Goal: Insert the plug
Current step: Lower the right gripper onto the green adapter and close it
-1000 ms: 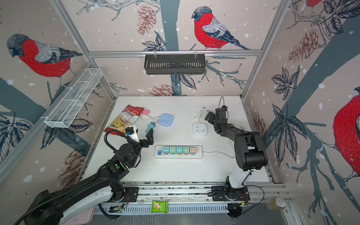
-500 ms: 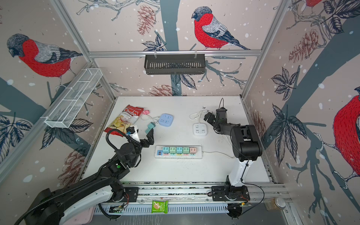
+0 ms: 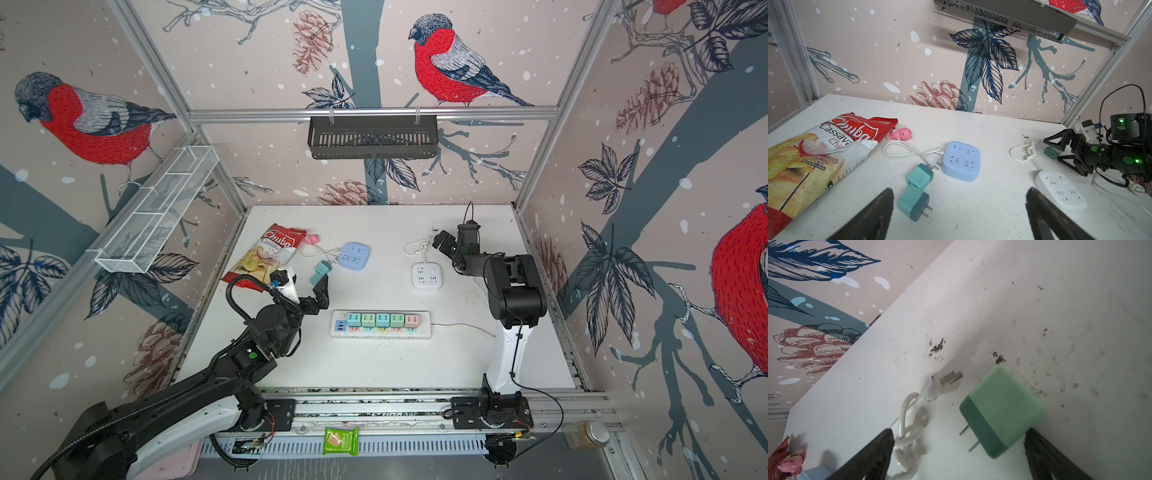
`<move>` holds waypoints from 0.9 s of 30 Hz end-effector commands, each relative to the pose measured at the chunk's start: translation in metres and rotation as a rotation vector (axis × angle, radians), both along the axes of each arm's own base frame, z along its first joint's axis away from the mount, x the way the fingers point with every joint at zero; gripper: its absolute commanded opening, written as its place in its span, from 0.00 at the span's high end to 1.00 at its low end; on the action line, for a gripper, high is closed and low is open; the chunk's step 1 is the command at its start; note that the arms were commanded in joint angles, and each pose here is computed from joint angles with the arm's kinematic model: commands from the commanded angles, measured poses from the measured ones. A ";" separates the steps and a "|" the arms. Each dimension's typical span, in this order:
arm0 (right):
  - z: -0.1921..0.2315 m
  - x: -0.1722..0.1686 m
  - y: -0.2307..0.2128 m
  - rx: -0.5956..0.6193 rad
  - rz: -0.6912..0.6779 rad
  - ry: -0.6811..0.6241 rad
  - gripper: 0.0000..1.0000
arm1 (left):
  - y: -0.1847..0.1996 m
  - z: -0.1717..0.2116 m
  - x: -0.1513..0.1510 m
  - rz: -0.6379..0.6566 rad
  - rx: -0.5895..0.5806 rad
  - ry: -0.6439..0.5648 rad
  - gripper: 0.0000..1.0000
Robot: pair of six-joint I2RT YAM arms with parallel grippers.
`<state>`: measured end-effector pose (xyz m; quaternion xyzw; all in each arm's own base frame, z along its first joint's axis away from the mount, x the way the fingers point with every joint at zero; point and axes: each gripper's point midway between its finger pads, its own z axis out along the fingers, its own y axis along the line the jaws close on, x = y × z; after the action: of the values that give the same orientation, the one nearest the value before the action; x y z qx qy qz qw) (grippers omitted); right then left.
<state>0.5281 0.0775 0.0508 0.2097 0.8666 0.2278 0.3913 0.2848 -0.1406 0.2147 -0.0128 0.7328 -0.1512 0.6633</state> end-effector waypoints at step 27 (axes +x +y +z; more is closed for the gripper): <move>-0.015 0.010 -0.019 -0.376 -0.089 0.163 0.40 | -0.008 0.021 -0.001 -0.046 -0.074 -0.047 0.02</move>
<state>0.5401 0.0634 0.0391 0.1930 0.9088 0.0497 0.3664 0.2828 -0.1491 0.2183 0.0002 0.7305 -0.1740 0.6603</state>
